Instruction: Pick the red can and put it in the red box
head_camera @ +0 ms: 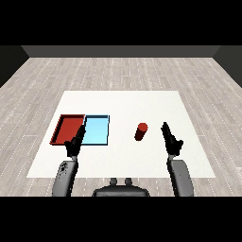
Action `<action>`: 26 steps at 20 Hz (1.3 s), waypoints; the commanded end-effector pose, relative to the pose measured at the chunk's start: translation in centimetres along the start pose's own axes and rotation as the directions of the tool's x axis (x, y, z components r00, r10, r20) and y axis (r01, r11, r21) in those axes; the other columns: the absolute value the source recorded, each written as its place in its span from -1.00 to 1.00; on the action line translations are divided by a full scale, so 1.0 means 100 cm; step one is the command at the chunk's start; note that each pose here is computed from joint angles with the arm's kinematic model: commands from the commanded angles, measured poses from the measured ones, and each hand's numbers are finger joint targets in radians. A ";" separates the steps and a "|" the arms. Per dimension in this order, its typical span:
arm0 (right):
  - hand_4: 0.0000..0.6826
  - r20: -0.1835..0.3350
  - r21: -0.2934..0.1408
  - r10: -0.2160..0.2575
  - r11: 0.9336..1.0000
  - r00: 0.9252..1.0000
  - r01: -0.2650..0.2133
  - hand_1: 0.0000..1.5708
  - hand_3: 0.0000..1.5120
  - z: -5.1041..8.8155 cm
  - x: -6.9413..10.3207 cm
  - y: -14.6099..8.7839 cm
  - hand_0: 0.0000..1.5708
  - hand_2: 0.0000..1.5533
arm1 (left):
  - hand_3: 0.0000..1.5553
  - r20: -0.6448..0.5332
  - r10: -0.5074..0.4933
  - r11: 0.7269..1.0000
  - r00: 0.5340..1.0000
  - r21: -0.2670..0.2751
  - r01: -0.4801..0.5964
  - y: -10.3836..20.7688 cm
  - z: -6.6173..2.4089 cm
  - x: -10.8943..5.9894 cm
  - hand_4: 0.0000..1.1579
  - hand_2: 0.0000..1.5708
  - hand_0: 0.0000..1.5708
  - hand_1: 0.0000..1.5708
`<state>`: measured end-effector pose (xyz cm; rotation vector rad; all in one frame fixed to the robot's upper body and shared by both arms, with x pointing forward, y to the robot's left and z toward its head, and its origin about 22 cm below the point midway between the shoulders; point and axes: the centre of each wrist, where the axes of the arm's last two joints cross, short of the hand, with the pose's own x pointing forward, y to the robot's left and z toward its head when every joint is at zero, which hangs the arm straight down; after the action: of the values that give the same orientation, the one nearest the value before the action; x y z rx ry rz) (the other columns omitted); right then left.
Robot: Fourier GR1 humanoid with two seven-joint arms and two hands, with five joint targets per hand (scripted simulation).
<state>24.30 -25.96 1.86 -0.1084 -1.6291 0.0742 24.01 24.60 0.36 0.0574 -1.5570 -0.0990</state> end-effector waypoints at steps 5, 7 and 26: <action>-1.00 -0.061 0.004 -0.001 1.000 0.998 0.001 -1.00 -1.00 -0.016 -0.017 -0.026 -1.00 -1.00 | -1.00 0.007 -0.013 0.998 1.000 0.060 0.012 0.008 0.0008 -0.001 -1.00 -1.00 -1.00 -1.00; -1.00 0.166 0.059 -0.148 0.988 0.975 0.140 -1.00 -1.00 -0.015 -0.001 -0.005 -1.00 -1.00 | -1.00 0.342 0.040 0.995 0.939 0.077 -0.070 0.002 -0.0045 0.031 -1.00 -1.00 -1.00 -1.00; -1.00 0.192 0.085 -0.177 0.983 0.965 0.163 -1.00 -1.00 -0.031 -0.014 -0.024 -1.00 -1.00 | -1.00 0.398 0.054 0.993 0.916 0.078 -0.092 0.011 0.0079 0.006 -1.00 -1.00 -1.00 -1.00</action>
<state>26.93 -29.12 -0.02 0.0967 -1.8348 0.0175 23.61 25.94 0.28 0.0528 -1.9656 0.0176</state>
